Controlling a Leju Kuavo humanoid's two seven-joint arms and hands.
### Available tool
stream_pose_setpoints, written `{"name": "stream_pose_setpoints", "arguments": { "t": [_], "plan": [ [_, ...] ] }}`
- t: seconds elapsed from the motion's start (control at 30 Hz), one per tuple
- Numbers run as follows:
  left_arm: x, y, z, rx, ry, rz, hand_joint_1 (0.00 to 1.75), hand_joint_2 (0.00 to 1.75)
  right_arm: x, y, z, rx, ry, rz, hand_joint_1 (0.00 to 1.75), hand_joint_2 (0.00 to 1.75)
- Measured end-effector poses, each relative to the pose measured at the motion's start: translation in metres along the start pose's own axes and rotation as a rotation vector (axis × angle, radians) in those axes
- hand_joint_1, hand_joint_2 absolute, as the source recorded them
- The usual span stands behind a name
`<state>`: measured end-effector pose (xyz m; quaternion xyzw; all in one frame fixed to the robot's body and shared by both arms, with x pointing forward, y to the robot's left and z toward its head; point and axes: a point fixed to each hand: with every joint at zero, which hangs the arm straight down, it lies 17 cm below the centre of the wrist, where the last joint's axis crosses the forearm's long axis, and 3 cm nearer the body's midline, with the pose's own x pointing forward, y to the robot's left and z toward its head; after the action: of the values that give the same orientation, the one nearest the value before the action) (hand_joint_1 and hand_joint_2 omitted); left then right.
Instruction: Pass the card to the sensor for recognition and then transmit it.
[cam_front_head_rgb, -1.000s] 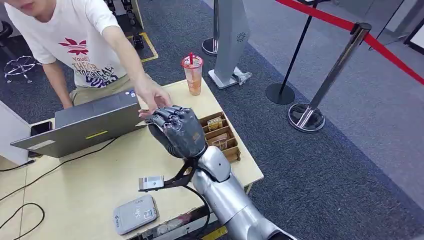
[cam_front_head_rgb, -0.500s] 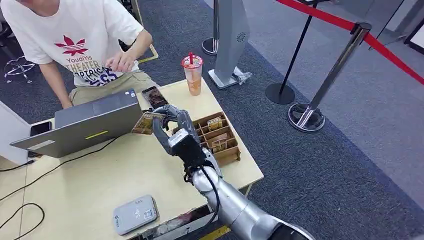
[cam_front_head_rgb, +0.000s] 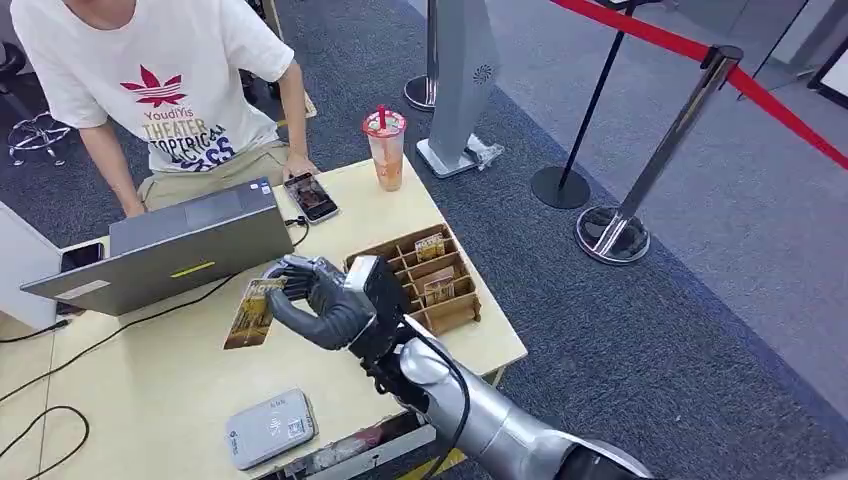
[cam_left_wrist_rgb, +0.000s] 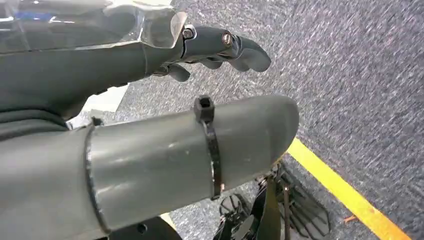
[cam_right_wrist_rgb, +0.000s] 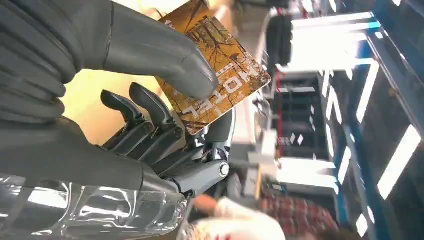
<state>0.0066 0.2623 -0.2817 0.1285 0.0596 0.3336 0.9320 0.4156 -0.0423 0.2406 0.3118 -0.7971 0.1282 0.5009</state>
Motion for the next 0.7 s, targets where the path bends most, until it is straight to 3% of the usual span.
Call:
{"name": "stream_pose_setpoints", "arguments": {
  "t": [0.33,0.7],
  "plan": [
    [-0.001,0.000,0.000,0.009,0.001,0.004,0.00,0.00,-0.084,0.038,0.036,0.112,0.229,-0.080,1.75,1.75],
    [-0.005,-0.003,0.000,-0.016,0.021,0.029,0.00,0.00,-0.135,0.043,0.054,0.154,0.390,-0.066,1.75,1.75]
  ]
}}
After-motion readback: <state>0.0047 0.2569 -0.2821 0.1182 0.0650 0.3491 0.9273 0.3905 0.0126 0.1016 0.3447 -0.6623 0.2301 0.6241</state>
